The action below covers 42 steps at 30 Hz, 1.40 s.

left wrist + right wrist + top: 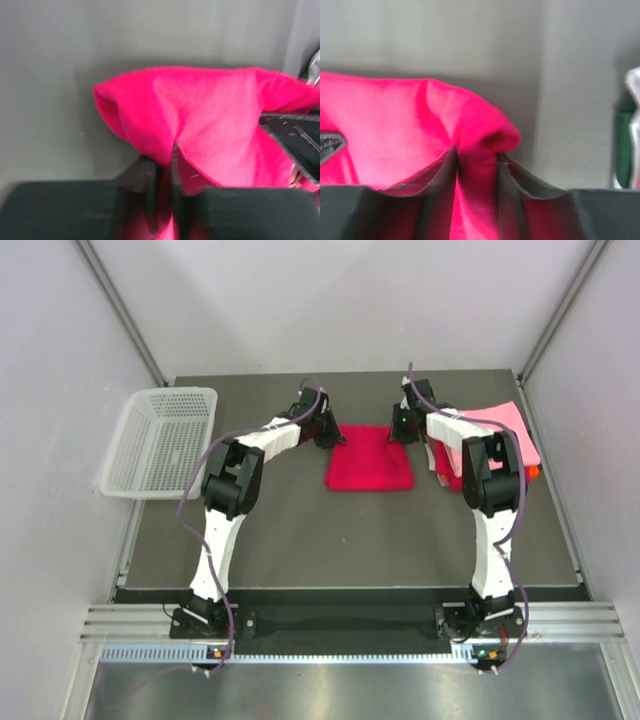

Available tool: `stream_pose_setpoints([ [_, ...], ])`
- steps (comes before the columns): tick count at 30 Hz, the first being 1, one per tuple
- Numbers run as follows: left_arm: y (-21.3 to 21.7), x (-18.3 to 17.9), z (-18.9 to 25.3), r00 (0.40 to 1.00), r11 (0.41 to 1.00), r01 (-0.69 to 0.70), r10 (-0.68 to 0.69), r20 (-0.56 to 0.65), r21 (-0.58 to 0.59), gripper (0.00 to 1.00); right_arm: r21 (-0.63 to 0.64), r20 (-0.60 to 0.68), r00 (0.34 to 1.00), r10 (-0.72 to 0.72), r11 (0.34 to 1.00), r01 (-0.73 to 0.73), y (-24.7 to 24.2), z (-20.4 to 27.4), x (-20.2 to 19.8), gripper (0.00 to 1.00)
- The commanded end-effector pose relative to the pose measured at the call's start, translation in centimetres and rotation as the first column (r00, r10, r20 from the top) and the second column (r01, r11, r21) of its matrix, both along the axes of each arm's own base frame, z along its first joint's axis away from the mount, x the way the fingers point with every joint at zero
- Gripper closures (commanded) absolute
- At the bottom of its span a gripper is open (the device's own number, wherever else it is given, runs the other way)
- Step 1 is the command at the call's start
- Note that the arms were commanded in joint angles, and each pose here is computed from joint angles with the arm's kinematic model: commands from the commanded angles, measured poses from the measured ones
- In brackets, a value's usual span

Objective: Fold and stack the t-shirts
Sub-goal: Neatly place the folded tshirt to the corner

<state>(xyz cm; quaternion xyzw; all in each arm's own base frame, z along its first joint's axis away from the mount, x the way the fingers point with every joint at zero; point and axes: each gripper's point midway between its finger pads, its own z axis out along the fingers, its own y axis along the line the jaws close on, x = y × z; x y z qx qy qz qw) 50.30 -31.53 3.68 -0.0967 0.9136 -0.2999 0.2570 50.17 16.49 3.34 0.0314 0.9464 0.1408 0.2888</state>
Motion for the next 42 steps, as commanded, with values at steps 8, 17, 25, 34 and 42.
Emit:
stream_pose_setpoints([
  [8, 1.0, -1.3, 1.5, 0.999, 1.0, 0.003, -0.004, 0.033, 0.029, 1.0, 0.127, 0.253, 0.961, 0.114, 0.98, -0.15, 3.0, 7.4, -0.4, 1.0],
  [17, 1.0, -7.1, 11.2, 0.96, 0.998, 0.031, -0.012, 0.278, -0.063, 1.0, 0.187, 0.429, 0.896, 0.118, 0.958, -0.216, 2.1, 16.8, -6.4, 1.0],
  [25, -2.5, -13.9, 19.4, 0.877, 0.97, 0.124, -0.008, 0.48, -0.211, 1.0, 0.167, 0.511, 0.86, -0.004, 0.981, -0.095, -3.2, 22.1, -12.1, 1.0],
  [34, -9.3, -19.9, 26.7, 0.798, 0.88, 0.29, -0.005, 0.603, -0.376, 1.0, 0.095, 0.638, 0.725, -0.258, 0.961, 0.258, -14.3, 30.0, -18.7, 1.0],
  [42, -18.8, -19.4, 26.2, 0.746, 0.843, 0.36, -0.003, 0.666, -0.4, 1.0, -0.006, 0.64, 0.661, -0.392, 0.858, 0.514, -22.4, 31.9, -18.3, 1.0],
])
